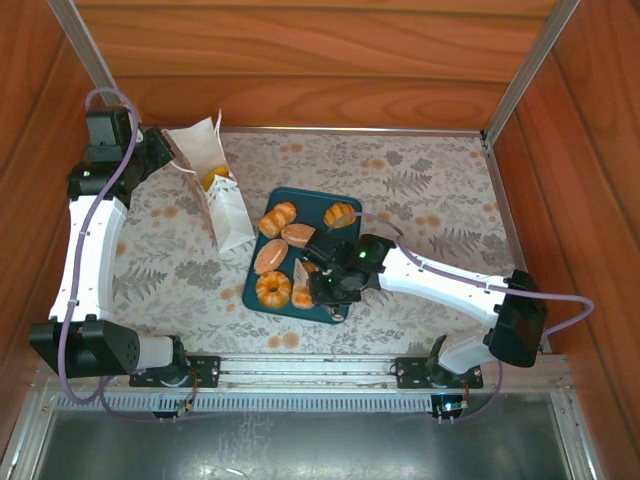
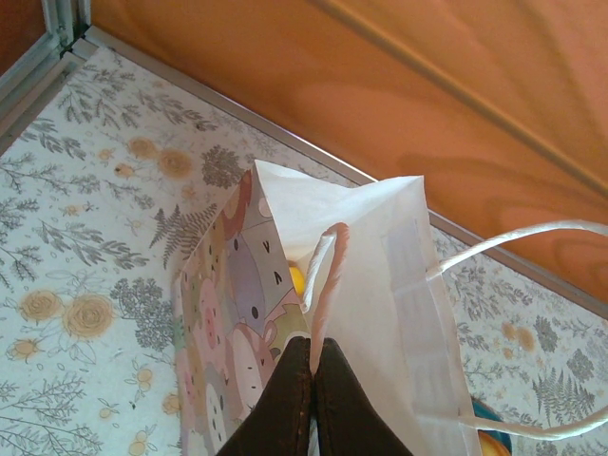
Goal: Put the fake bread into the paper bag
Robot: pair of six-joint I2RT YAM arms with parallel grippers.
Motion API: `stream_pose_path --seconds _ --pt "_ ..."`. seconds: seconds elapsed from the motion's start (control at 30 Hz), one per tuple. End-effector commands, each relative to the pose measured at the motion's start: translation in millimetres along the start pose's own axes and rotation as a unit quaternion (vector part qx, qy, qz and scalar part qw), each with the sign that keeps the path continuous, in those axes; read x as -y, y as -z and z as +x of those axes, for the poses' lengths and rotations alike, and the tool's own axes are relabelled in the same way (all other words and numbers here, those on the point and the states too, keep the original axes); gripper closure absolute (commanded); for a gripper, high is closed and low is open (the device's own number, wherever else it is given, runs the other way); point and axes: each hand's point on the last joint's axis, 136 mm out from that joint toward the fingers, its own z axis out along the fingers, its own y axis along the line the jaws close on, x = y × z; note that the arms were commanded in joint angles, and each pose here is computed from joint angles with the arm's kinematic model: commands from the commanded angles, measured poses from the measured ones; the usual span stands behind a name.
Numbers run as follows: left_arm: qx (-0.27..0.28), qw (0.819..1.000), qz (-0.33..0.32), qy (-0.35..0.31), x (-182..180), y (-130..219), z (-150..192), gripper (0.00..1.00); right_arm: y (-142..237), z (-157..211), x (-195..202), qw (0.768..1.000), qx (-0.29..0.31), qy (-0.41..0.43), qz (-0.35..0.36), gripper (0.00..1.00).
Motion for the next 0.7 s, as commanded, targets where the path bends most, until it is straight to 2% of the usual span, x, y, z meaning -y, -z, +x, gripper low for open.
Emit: stream_pose_path --seconds 0.0,0.23,0.37,0.53,0.67 --pt "0.007 1.0 0.015 -0.002 7 6 0 1.0 20 1 7 1.0 0.023 -0.008 -0.001 0.74" --pt "0.008 1.0 0.017 -0.001 9 8 -1 1.0 64 -15 8 0.995 0.096 -0.009 -0.031 0.75" --pt "0.01 1.0 0.016 -0.002 8 9 -1 1.0 104 -38 -15 0.984 0.157 0.031 -0.073 0.75" --pt "0.011 1.0 0.017 -0.004 9 10 -1 1.0 164 -70 -59 0.958 0.236 0.102 -0.124 0.75" --pt "0.009 1.0 0.018 -0.001 8 9 0 1.0 213 -95 -102 0.925 0.301 0.16 -0.17 0.75"
